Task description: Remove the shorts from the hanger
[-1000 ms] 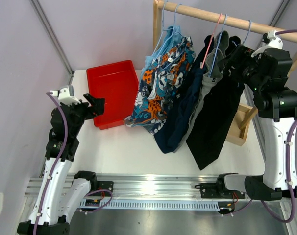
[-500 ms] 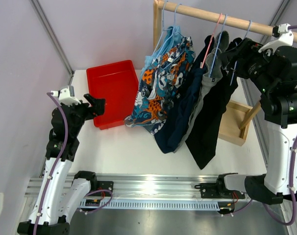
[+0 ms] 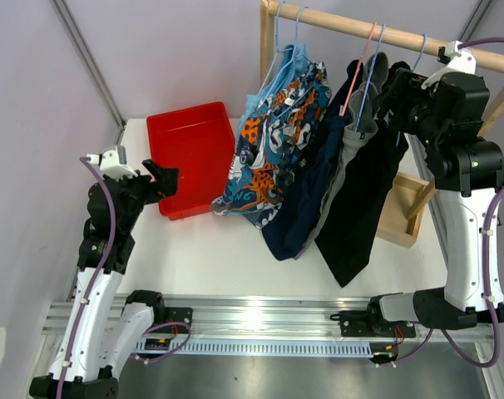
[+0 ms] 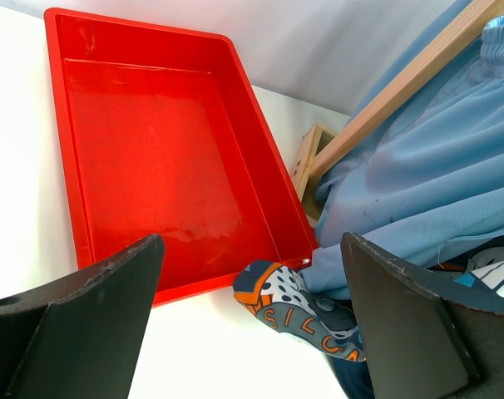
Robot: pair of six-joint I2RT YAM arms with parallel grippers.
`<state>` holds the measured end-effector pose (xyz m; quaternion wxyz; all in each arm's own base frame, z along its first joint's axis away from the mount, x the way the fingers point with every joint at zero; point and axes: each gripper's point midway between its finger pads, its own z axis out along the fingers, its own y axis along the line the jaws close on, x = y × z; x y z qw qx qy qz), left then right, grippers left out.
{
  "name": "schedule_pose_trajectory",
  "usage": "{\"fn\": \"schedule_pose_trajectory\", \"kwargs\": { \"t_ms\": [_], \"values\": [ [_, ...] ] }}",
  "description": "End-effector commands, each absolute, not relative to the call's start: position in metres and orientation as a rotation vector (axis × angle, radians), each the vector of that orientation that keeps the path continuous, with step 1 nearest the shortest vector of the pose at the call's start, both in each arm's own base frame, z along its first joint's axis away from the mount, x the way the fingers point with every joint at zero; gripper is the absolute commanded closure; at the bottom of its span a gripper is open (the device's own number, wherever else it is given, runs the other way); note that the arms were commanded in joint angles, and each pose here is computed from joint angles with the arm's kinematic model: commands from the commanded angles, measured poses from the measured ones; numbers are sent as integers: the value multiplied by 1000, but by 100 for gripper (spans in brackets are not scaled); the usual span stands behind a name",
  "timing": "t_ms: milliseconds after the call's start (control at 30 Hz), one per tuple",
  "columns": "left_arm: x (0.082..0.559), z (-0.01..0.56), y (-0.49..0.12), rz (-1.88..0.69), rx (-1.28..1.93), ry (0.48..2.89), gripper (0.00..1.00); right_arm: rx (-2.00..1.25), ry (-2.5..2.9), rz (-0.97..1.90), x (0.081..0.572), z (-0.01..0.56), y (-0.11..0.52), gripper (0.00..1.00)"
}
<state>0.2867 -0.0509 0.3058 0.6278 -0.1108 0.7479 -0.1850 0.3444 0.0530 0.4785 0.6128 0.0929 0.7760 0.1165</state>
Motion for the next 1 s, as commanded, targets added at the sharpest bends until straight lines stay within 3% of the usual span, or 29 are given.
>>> {"fn": "schedule_pose_trajectory", "kwargs": {
  "t_ms": [0,733,967],
  "values": [
    [287,315,-52,-424,-229,1683,6,216,1775,193,348,478,45,18],
    [289,309,-54,-427,-228,1703,7,247,1750,68,346,476,28,18],
    [289,309,-54,-427,-228,1703,7,236,1668,135,331,501,32,18]
  ]
}}
